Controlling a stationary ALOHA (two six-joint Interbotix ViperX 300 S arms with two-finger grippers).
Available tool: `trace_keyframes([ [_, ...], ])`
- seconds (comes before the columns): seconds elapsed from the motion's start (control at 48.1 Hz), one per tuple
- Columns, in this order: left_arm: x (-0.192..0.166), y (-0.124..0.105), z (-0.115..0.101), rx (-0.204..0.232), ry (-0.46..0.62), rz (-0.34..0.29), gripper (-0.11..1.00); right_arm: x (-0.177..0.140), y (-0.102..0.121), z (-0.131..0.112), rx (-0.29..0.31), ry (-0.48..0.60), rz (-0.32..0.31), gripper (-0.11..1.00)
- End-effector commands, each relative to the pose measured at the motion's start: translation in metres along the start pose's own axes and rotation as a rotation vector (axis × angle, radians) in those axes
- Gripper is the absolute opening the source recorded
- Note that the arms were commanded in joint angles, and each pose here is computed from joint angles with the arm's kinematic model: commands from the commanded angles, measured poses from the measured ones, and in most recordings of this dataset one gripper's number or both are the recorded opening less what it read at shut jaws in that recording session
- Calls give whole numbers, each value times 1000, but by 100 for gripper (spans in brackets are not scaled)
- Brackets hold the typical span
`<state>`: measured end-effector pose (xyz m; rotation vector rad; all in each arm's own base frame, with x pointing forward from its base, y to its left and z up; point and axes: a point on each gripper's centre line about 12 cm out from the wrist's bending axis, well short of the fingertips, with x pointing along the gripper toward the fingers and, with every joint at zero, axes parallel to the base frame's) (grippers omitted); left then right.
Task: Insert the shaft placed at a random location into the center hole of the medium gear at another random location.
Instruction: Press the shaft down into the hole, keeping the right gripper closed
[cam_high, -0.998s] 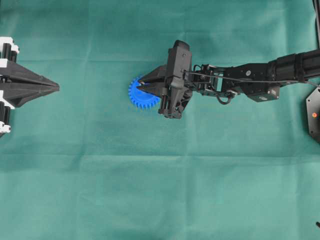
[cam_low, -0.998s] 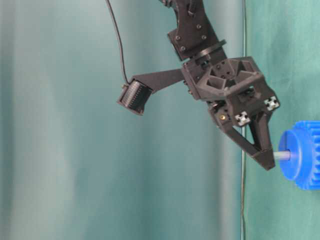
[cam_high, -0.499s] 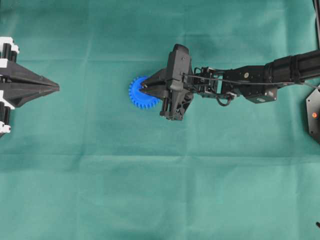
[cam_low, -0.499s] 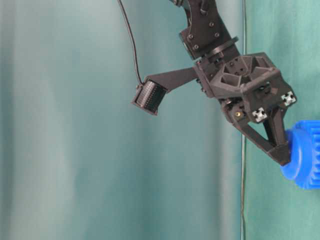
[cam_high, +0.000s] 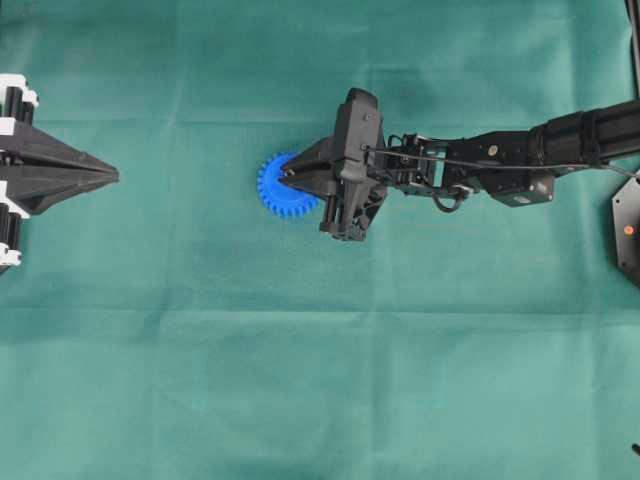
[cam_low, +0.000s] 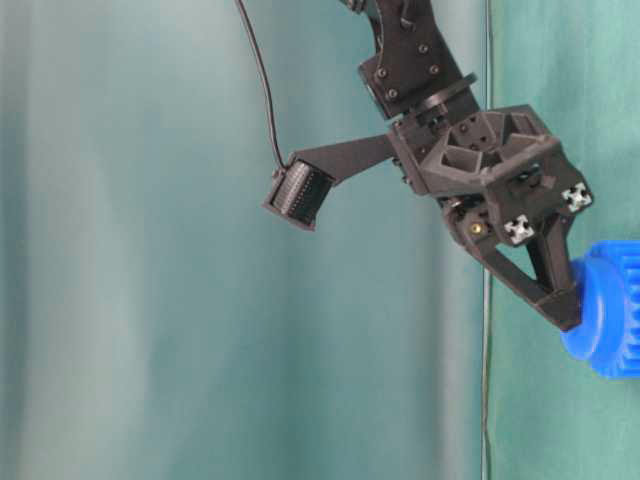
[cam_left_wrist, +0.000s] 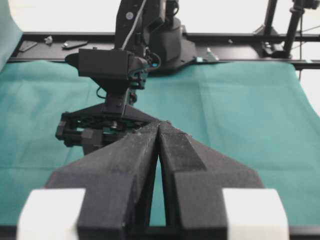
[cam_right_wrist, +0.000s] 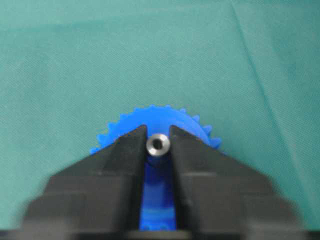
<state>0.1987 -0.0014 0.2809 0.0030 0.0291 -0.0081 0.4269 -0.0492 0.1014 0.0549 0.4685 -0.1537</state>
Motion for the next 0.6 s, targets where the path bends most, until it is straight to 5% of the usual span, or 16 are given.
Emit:
trace_keyframes([
  [0.0,2,0,3,3,-5,-2,0,-2,0,12,-4,-29,-1,34],
  [0.208,2,0,2,3,-2,-2,0,-6,0,19,-2,-44,-1,89],
  [0.374,2,0,2,3,-2,-2,0,-16,1,31,-2,-57,4,81],
  [0.582,2,0,2,2,-2,-2,0,-29,1,48,-3,-69,8,83],
])
